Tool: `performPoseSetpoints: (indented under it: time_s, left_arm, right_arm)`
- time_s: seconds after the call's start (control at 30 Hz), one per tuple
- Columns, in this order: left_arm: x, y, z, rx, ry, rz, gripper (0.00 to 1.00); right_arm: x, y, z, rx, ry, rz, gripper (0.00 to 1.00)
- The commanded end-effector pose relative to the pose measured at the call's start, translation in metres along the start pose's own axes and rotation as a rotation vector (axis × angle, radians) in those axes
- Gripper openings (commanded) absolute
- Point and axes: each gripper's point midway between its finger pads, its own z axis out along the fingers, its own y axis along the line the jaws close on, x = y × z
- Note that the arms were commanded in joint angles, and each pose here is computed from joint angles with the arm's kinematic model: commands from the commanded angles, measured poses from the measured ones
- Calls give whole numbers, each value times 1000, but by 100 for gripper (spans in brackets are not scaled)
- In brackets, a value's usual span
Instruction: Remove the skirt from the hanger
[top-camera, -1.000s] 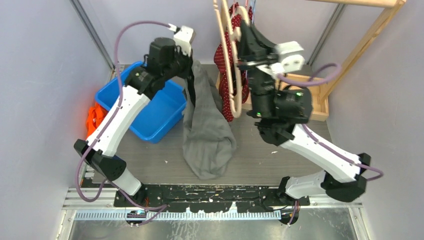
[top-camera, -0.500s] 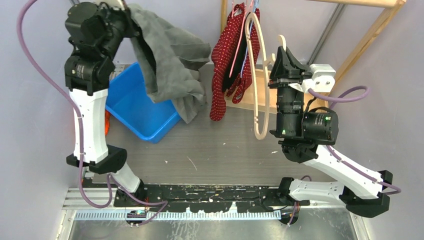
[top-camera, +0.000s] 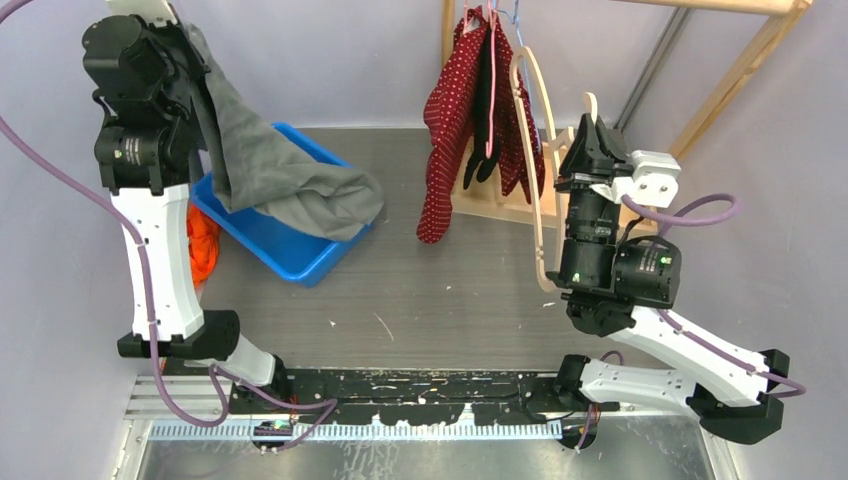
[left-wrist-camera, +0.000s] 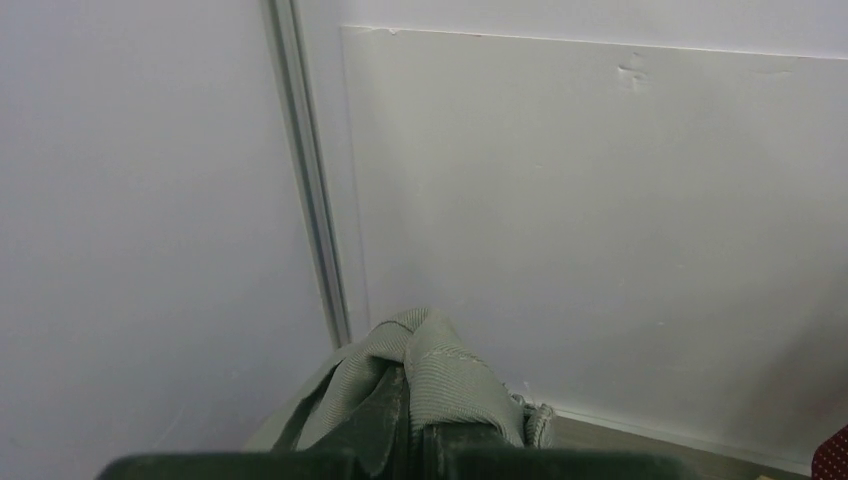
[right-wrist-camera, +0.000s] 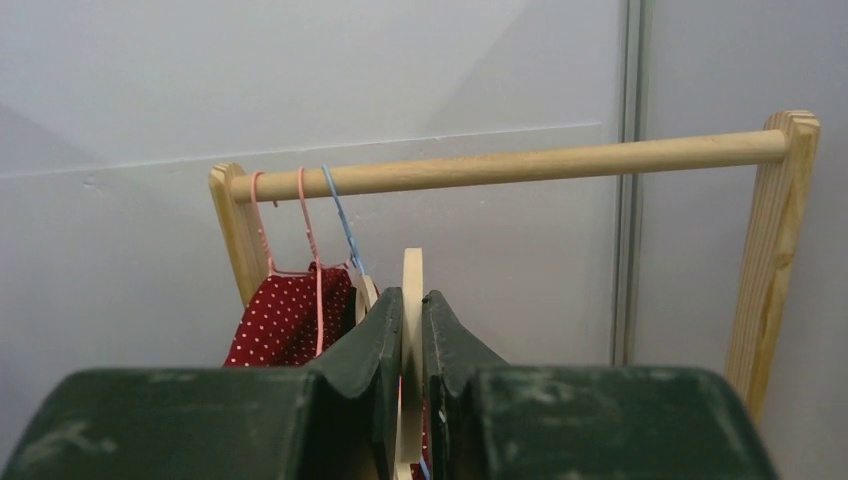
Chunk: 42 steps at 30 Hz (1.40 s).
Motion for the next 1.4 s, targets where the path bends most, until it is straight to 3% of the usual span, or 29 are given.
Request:
performPoseSetpoints:
  time_s: [0.0, 0.13, 0.4, 0.63, 0.8, 0.93, 1.17, 1.37]
  left_arm:
    - [-40, 19, -11, -73, -156, 9, 0]
    - [-12, 8, 10, -49, -90, 21, 0]
    - [-4, 35, 13, -192, -77, 135, 0]
    - [151, 4, 38, -78, 219, 98, 0]
    - [248, -30, 39, 39, 361, -40, 0]
    - [295, -81, 28, 223, 489, -153, 0]
    - [373, -101, 34, 224, 649, -128, 0]
    - [448, -156, 33, 403, 883, -247, 0]
  right_arm:
    - [4, -14, 0, 65, -3, -13, 1]
    - [11, -18, 2, 90, 7, -21, 1]
    - [24, -20, 6, 119, 25, -43, 1]
    - [41, -24, 13, 166, 61, -90, 1]
    - [32, -33, 23, 197, 47, -97, 1]
    - [27, -37, 35, 224, 35, -119, 1]
    - [39, -41, 73, 241, 65, -156, 1]
    - [34, -55, 95, 290, 51, -214, 1]
